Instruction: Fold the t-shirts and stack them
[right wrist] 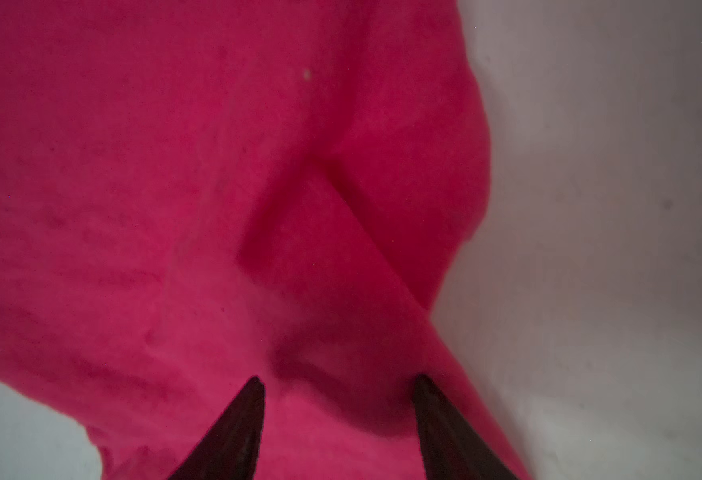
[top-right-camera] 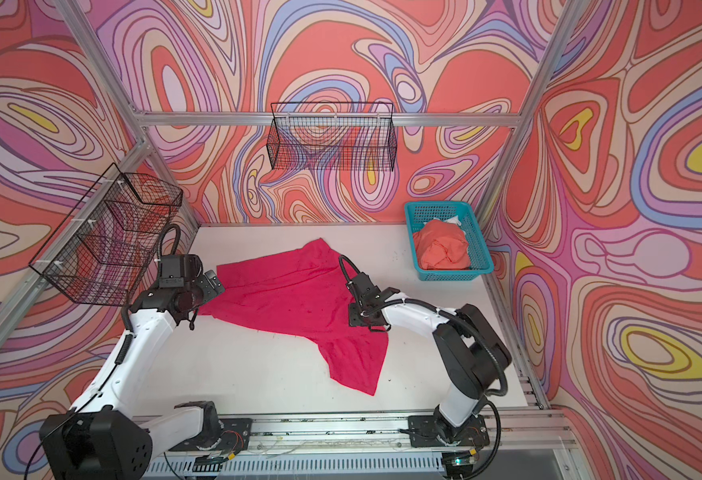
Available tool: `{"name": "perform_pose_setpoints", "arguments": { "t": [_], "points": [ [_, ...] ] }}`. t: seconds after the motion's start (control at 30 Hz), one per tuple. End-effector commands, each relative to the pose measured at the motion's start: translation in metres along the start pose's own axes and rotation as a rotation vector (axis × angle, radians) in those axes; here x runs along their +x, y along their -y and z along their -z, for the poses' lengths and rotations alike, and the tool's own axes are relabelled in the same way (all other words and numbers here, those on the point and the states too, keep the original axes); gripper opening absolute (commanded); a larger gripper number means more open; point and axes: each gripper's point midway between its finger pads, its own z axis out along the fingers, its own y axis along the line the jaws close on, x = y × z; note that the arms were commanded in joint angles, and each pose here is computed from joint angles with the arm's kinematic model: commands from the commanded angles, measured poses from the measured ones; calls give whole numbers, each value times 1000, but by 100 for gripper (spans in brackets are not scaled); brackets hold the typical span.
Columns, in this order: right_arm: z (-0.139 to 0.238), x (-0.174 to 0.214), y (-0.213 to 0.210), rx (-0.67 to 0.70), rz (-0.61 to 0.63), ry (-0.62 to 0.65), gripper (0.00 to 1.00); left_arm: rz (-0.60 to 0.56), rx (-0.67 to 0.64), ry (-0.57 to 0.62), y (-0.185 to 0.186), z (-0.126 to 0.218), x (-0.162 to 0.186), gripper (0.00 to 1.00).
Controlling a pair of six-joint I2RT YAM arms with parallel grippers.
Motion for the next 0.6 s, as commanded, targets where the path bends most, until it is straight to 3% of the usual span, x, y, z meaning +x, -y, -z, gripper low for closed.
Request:
{"name": "perform_pose_setpoints", "arguments": {
  "t": [0.0,0.17,0.3,0.43,0.57],
  "points": [
    [-29,-28,-4,53,34,69,61,-5,38,-111,9,-14,37,100],
    [-74,-52,-5,85,26,48,61,-74,82,-176,37,-23,65,100],
    [-89,-83,-12,75,21,59,61,-100,101,-197,52,-29,74,99],
    [-50,-114,-17,65,32,133,64,-117,94,-204,55,-30,73,99],
    [6,-109,-6,69,22,148,67,-137,78,-208,49,-29,76,100]
  ]
}}
